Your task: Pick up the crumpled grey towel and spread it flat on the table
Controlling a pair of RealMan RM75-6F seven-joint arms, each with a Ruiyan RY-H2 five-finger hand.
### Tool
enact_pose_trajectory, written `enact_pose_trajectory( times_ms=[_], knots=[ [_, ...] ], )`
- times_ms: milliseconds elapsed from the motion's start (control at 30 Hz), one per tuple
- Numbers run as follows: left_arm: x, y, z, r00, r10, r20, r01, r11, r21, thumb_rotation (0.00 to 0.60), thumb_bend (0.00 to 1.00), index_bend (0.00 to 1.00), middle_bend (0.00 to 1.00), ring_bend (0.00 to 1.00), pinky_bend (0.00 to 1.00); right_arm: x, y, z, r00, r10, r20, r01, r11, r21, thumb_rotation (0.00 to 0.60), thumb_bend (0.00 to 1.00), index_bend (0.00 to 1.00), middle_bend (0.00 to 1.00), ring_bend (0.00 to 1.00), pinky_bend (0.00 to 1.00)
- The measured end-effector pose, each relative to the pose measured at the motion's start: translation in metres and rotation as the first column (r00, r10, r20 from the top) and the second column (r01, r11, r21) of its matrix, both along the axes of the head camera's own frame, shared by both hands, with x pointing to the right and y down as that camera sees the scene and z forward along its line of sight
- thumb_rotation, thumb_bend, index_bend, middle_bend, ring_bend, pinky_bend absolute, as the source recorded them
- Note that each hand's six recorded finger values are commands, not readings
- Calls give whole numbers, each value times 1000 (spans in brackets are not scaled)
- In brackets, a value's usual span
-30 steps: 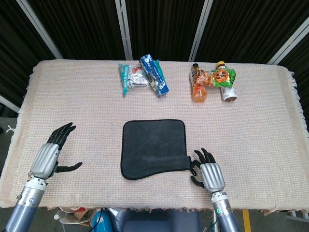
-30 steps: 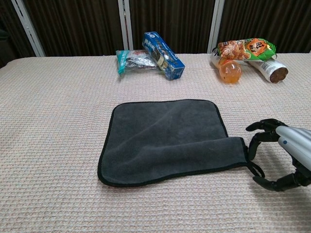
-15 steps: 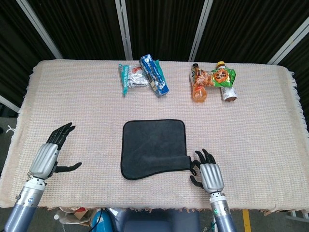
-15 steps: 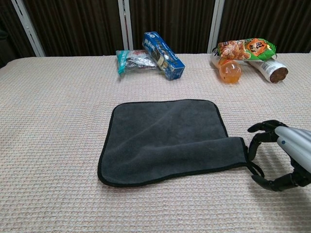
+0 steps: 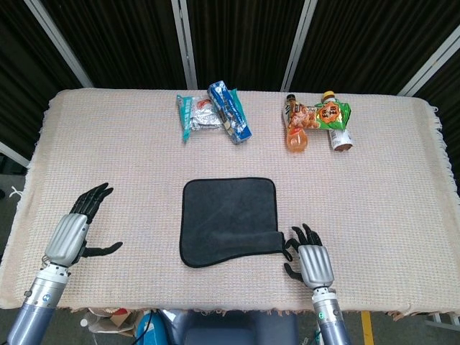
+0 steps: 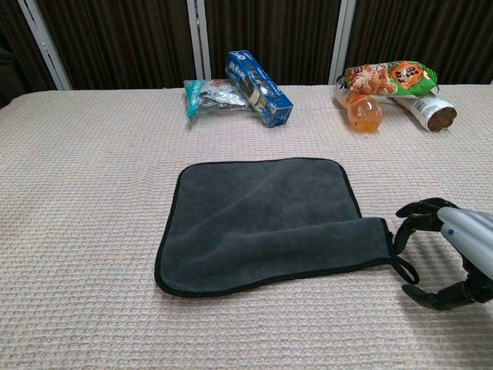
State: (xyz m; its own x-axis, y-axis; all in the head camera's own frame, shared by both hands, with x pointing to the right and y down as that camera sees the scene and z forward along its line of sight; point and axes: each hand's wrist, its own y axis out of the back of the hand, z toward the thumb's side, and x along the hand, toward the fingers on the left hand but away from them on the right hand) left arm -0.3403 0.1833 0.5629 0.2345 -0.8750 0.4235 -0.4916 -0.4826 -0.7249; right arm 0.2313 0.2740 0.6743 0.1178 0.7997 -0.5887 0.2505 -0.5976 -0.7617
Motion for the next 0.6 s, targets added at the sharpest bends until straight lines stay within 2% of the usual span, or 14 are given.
enact_pose_trajectory(
  times_ms=[233,600],
  knots=[
    [-2,-1,0,1000,-6,-1,6,1000,-2,600,39,70,1,0,0,-5,3,3,1000,-1,2,1,1000,-13,600,301,420,175,10,137],
    [-3,-1,1,1000,-10,-5,10,1000,-5,600,40,72,0,0,0,-3,-1,9,1000,21,-5,-21,1000,-5,600,430,494,175,10,137]
  ],
)
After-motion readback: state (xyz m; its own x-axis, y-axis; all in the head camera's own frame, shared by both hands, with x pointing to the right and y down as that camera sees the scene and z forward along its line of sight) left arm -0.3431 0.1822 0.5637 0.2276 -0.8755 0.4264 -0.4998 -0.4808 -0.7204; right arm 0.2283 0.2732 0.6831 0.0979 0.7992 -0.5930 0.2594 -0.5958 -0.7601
